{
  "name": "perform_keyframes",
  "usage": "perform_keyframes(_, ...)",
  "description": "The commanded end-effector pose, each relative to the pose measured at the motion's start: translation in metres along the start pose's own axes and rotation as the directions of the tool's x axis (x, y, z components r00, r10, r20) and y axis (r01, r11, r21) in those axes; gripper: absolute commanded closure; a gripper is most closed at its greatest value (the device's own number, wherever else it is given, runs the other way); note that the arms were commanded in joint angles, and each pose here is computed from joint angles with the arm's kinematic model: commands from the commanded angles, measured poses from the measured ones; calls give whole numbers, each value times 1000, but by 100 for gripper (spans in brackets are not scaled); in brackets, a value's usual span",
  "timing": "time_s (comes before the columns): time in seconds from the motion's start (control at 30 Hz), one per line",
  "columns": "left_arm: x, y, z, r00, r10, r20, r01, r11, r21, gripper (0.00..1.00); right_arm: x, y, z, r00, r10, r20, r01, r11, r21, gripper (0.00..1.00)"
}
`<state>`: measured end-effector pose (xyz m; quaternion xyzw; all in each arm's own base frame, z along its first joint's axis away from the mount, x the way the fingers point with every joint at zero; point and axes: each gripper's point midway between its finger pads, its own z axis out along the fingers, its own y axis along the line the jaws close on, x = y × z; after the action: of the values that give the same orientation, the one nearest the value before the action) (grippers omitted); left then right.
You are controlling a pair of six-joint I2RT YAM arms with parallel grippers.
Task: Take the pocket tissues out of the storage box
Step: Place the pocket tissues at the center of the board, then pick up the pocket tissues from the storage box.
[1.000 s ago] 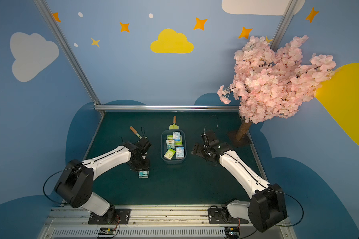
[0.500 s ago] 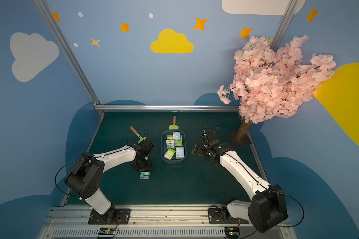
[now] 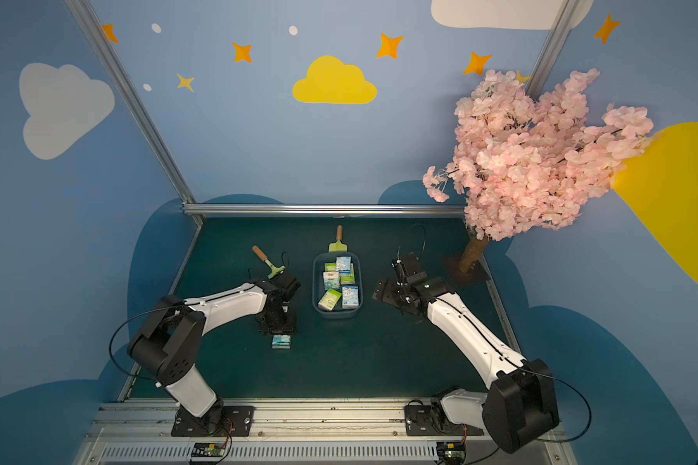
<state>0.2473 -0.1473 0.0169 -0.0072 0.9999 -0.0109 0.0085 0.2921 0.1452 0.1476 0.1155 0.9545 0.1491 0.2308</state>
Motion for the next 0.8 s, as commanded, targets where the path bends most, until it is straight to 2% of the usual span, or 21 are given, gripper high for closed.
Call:
perform_keyframes(0.0,-5,2,-14,1000,9,14,-9,1000,-22,36,-3,-3,-3,1000,15,22,-15,1000,7,2)
perform_keyframes(0.33,-32,-14,-76,989,32,142,-39,998,47,22,-4,-5,-5,999,21,32,-21,1000,10,2)
perform_keyframes(0.47,-47,-26,-106,974,69,214,-87,993,76,16,-4,-8,-7,999,20,38,-21,1000,12,2)
perform_keyframes(0.63,-63,-48,-135,948,127,290,-166,980,113,3,-5,-10,-12,998,20,56,-21,1000,8,2)
perform_keyframes(0.77,-72,-73,-147,927,191,323,-246,959,138,1,-6,-14,-17,997,16,80,-17,1000,12,2)
